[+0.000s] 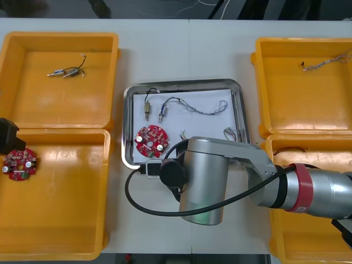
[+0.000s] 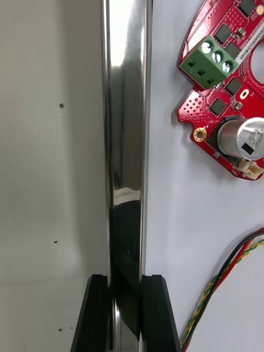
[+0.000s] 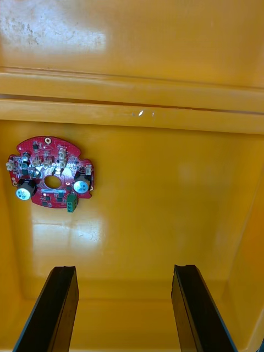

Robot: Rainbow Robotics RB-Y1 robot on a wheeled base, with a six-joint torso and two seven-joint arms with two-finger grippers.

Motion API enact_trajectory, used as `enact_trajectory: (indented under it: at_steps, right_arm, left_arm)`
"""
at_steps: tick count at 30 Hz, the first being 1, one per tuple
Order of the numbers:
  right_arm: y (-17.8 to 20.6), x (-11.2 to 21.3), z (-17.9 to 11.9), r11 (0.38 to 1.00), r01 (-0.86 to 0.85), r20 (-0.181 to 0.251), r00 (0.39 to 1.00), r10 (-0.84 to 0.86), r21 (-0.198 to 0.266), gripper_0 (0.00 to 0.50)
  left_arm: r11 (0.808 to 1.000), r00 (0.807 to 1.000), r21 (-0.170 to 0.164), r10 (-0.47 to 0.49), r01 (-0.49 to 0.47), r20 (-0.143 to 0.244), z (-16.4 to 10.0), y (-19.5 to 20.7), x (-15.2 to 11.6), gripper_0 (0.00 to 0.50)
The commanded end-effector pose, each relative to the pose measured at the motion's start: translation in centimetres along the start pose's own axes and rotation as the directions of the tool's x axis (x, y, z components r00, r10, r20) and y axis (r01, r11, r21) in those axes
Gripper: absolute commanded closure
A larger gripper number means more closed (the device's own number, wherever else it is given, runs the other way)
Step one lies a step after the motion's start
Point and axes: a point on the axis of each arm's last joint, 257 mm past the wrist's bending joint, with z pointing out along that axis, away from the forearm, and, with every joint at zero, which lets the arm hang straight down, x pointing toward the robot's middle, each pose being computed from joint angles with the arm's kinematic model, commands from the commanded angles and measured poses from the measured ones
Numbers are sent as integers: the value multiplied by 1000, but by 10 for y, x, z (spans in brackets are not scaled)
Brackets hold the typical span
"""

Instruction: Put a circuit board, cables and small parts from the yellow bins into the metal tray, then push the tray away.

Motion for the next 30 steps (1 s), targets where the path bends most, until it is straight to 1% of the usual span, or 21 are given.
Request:
enact_trajectory:
  at_steps: [1, 11, 13, 15, 18, 22, 30]
  right_arm:
    - [-29, 1, 1, 997, -4, 1, 1000, 4, 77, 500]
    - [-58, 5, -1, 989, -21, -11, 1000, 23, 144, 500]
    - [-59, 8, 1, 989, -27, -21, 999, 31, 145, 500]
    - [-61, 9, 6, 989, -32, -18, 999, 35, 145, 500]
    - [-65, 7, 13, 988, -39, -2, 999, 39, 150, 500]
    - [-74, 10, 20, 986, -48, -3, 999, 49, 160, 500]
    - [-89, 11, 24, 982, -50, -5, 999, 52, 182, 500]
  left_arm:
    - [995, 996, -53, 88, -87, 17, -13, 16, -2, 0]
    - [995, 996, -53, 88, -87, 17, -13, 16, -2, 0]
    - [995, 996, -53, 88, -87, 17, -13, 16, -2, 0]
    - [995, 996, -53, 88, -87, 17, -13, 16, -2, 0]
    - [995, 996, -53, 88, -87, 17, -13, 16, -2, 0]
    - [995, 996, -53, 88, -87, 17, -13, 16, -2, 0]
    - [995, 996, -53, 88, -87, 17, -13, 16, -2, 0]
